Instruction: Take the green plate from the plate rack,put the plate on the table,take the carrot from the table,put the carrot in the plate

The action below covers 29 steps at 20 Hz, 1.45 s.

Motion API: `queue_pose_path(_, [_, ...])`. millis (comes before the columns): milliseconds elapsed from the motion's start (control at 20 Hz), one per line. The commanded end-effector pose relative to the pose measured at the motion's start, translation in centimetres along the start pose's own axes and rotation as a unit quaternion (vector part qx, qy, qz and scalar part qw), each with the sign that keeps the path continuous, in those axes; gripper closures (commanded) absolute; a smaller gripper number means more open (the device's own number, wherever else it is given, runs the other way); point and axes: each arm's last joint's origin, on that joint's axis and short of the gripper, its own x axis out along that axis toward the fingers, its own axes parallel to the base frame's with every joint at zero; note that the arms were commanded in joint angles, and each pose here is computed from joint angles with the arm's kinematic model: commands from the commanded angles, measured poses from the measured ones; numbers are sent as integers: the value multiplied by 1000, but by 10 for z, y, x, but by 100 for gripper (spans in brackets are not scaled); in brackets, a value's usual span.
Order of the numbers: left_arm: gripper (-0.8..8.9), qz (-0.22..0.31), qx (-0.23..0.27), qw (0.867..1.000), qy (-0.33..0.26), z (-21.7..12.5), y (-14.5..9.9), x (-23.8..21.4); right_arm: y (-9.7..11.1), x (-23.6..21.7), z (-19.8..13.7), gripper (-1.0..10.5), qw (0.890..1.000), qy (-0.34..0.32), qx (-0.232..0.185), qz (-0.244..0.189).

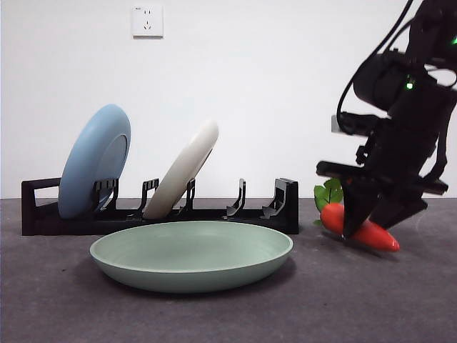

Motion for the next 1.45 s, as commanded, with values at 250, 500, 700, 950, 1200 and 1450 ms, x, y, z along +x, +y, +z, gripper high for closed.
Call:
queue_pose_path(250, [522, 3, -1, 1000, 9, -2, 1, -2, 40, -76, 10, 963, 994, -97, -18, 41])
queue_pose_path(500, [522, 2, 2, 1000, 10, -2, 1, -2, 104, -88, -2, 963, 985, -108, -64, 114])
queue_pose_path(700, [522, 2, 5, 1000, 17, -4, 1, -2, 151, -61, -13, 963, 979, -112, -95, 144])
queue_pose_path(950, [522, 3, 10, 999, 31, -6, 1, -2, 174, 1, -37, 963, 984, -42, -111, 134])
queue_pose_path(1200, [522, 3, 15, 999, 43, -9, 1, -2, 179, 28, -51, 963, 986, -11, -122, 114])
queue_pose_path(1450, [522, 3, 16, 999, 48, -10, 1, -2, 181, 28, -53, 572, 985, -10, -125, 118])
